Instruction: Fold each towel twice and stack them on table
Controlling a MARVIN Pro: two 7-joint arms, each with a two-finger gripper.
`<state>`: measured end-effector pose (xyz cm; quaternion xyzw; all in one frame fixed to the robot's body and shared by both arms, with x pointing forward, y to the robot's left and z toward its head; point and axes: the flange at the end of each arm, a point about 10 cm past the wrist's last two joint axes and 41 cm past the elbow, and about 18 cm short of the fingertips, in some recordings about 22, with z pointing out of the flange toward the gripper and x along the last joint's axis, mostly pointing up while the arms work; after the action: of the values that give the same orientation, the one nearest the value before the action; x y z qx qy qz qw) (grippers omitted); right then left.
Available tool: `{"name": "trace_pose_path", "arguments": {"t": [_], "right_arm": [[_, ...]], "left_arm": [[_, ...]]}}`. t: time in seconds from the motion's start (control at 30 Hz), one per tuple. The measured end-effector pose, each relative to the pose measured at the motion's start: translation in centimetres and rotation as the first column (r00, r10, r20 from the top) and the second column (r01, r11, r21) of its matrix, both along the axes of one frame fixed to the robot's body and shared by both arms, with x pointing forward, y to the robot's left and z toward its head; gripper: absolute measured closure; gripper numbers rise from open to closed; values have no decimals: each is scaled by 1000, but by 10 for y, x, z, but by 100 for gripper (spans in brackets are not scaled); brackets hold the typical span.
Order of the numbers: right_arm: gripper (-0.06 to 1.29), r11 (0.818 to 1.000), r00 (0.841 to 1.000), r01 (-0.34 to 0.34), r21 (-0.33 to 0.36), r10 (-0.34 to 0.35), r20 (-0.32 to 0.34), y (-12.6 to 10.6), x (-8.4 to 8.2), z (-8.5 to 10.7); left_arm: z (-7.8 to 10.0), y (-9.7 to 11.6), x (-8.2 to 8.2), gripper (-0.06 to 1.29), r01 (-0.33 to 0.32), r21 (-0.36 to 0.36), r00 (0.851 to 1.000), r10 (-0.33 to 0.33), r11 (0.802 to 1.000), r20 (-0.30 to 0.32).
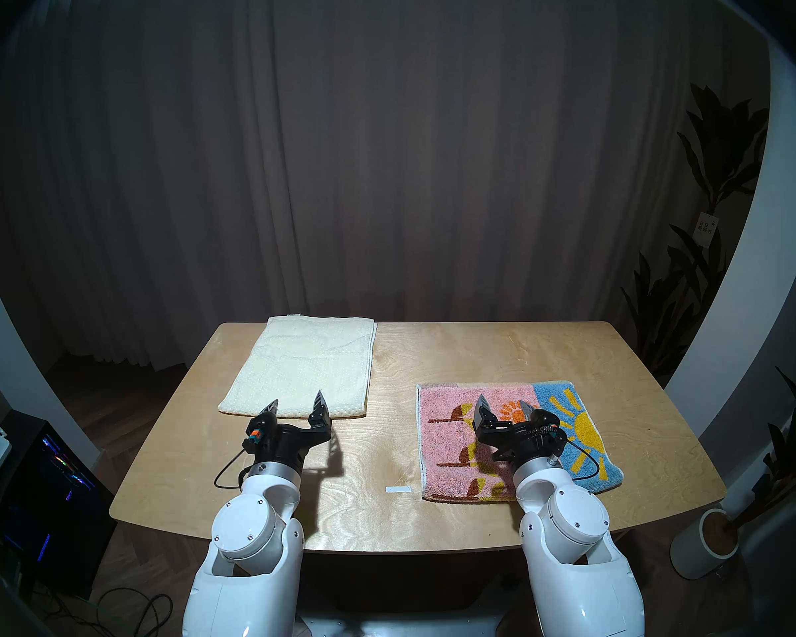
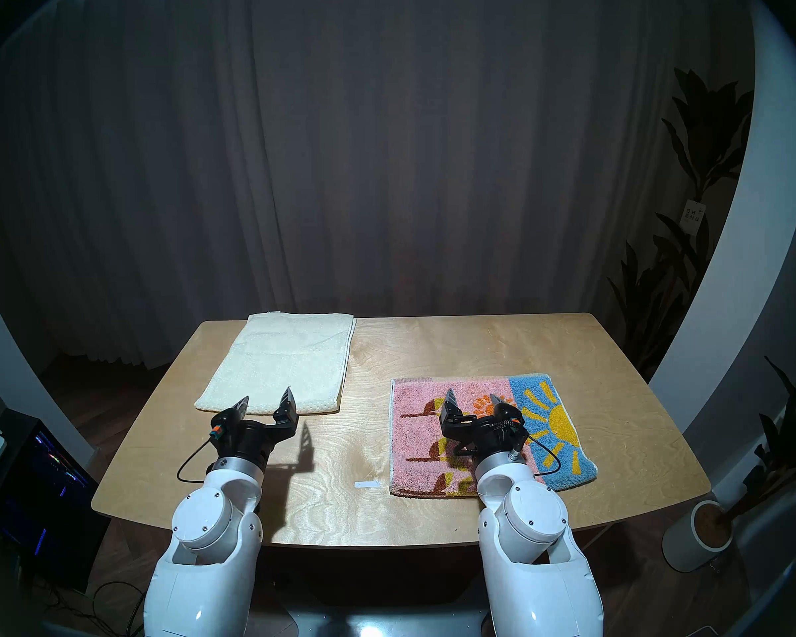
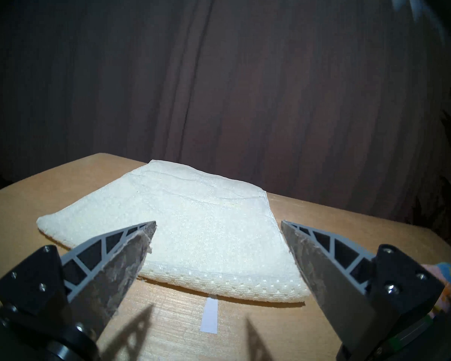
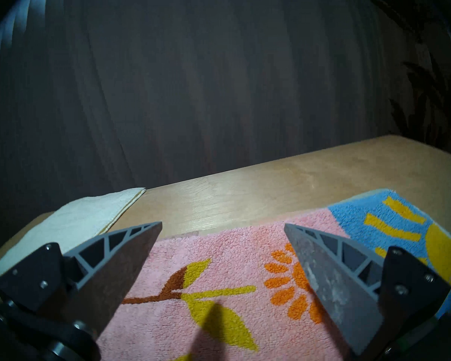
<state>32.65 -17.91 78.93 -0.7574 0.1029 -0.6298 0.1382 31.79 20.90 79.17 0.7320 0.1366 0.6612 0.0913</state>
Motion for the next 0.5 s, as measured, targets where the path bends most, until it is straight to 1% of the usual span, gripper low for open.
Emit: {"name": "trace_pose_path", "arguments": {"t": [0.1,0.2,0.23,0.33,0.43,0.47,0.5], "right_arm": [[0,997,1000,-1,71,3,-25,4,2,3],[0,989,998,-4,149,12,-54,8,5,8],[0,986,998,-4,165,15,-60,9,5,9],[0,971,995,-10,239,33,-92,15,8,14],[0,956,992,-15,294,51,-118,20,9,17],[0,947,989,-17,322,62,-131,22,10,19],[0,942,988,-18,335,67,-138,23,11,20]], "left_arm": [[5,4,-1,3,-12,-66,1000,12,998,4],[13,9,-1,3,-21,-138,1000,23,990,10],[14,10,-2,3,-23,-155,1000,25,988,11],[20,14,-2,3,-31,-228,999,35,973,12],[22,19,-3,3,-39,-280,999,43,959,7],[23,21,-4,3,-42,-306,999,46,951,4],[23,22,-4,3,-44,-317,999,47,947,2]]}}
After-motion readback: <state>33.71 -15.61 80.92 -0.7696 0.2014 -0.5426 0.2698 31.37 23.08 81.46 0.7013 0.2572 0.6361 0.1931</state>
